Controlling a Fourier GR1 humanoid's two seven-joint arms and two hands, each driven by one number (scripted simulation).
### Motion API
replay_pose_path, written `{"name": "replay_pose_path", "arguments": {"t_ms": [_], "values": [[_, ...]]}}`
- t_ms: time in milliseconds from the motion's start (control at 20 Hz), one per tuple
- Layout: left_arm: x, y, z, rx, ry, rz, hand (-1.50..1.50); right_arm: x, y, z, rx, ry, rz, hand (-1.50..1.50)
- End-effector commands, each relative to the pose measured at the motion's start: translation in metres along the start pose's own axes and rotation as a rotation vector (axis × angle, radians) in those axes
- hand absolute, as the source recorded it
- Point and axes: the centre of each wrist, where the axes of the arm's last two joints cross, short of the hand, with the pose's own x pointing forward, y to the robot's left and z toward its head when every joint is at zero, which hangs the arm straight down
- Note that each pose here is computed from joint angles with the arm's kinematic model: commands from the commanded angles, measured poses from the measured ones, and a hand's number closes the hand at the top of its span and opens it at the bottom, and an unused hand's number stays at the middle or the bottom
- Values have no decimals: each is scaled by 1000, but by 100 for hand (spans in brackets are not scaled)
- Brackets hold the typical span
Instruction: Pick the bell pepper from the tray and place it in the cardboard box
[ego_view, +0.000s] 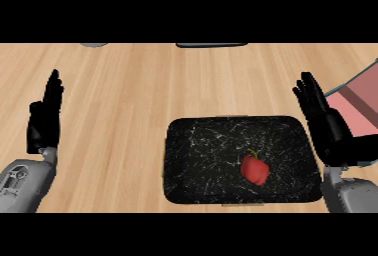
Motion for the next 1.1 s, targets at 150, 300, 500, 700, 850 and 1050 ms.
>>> {"name": "replay_pose_path", "arguments": {"t_ms": [150, 300, 500, 700, 850, 1050], "values": [[-2, -7, 19, -18, 47, 175, 0, -2, -57, 49, -573, -75, 121, 150], [6, -11, 15, -40, 59, 248, 0, -36, -120, 97, -549, 212, 633, 150], [2, -26, 40, -135, 103, 377, 0, -38, -87, 143, -953, 79, 587, -150], [22, -10, 47, -176, 80, 392, 0, -12, -51, 178, -874, 3, 705, -150], [20, -10, 51, -187, 61, 400, 0, 7, -38, 206, -763, 136, 780, -150], [25, -16, 52, -198, 64, 414, 0, 27, -36, 229, -518, 378, 863, -150]]}}
